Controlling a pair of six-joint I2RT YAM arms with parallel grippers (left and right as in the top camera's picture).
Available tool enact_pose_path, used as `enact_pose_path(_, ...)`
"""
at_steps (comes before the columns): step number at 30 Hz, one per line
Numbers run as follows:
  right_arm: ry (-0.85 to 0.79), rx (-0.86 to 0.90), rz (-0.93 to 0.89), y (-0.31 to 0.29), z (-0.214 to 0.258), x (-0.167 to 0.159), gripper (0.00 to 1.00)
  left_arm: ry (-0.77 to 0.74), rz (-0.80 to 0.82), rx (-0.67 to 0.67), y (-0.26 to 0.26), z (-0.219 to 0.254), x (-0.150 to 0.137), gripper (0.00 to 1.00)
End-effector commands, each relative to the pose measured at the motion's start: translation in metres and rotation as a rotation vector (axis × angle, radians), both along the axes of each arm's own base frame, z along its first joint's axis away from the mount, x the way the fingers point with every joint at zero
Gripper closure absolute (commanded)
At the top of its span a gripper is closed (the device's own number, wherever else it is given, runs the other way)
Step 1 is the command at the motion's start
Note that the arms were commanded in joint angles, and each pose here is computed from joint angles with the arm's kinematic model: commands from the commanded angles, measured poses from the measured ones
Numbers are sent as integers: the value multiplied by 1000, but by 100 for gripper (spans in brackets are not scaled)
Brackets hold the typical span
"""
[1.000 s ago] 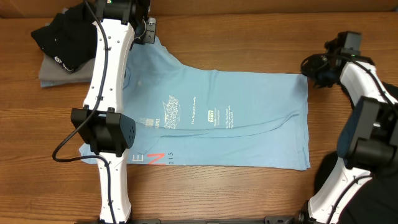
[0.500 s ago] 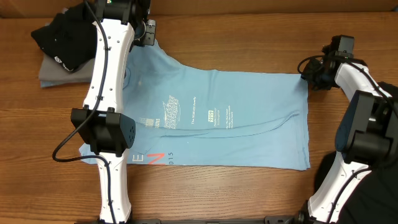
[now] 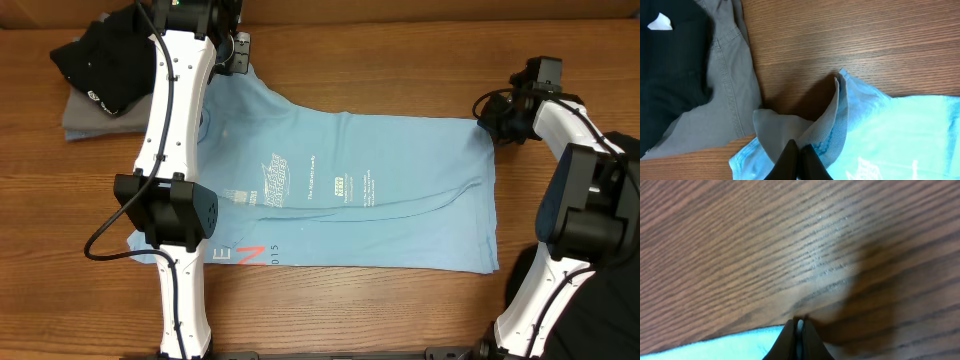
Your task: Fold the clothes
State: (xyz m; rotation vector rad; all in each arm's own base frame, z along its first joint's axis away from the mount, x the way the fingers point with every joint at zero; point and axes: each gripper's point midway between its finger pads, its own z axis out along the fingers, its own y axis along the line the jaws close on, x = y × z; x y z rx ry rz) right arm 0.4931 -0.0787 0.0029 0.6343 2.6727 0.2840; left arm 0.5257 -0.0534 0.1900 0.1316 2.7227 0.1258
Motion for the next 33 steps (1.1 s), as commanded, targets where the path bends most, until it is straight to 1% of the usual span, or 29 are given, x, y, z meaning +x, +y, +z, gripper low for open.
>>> enact_pose_path(1, 7, 0, -24, -11, 8, -6, 96, -71, -4, 19, 8, 32, -1, 96)
enact_pose_path(4, -21, -7, -36, -16, 36, -10, 96, -93, 0, 22, 10, 47, -7, 96)
enact_pose_path(8, -45, -13, -46, -18, 72, -20, 96, -91, 8, 25, 13, 67, -26, 96)
enact_pose_path(12, -63, -18, -46, -15, 105, -32, 96, -51, 17, 48, 20, 76, -49, 96)
enact_pose_path(16, -53, -17, -47, -10, 127, -49, 96, 15, 77, 115, 39, 76, -71, 96)
enact_pose_path(18, -30, -10, -47, -8, 132, -60, 96, 56, 98, 132, 47, 74, -81, 96)
enact_pose_path(19, -13, -6, -47, -6, 132, -65, 96, 57, 102, 127, 49, 74, -81, 96)
enact_pose_path(23, 98, 18, -48, 1, 125, -92, 96, 56, 96, 62, 46, 76, -83, 96)
enact_pose_path(26, 169, 36, -47, 5, 121, -108, 96, 33, 89, 43, 47, 87, -88, 96)
enact_pose_path(29, 210, 46, -46, 8, 120, -119, 96, 28, 73, 51, 48, 97, -102, 96)
enact_pose_path(33, 282, 60, -46, 12, 117, -136, 96, 87, 83, 73, 56, 94, -134, 96)
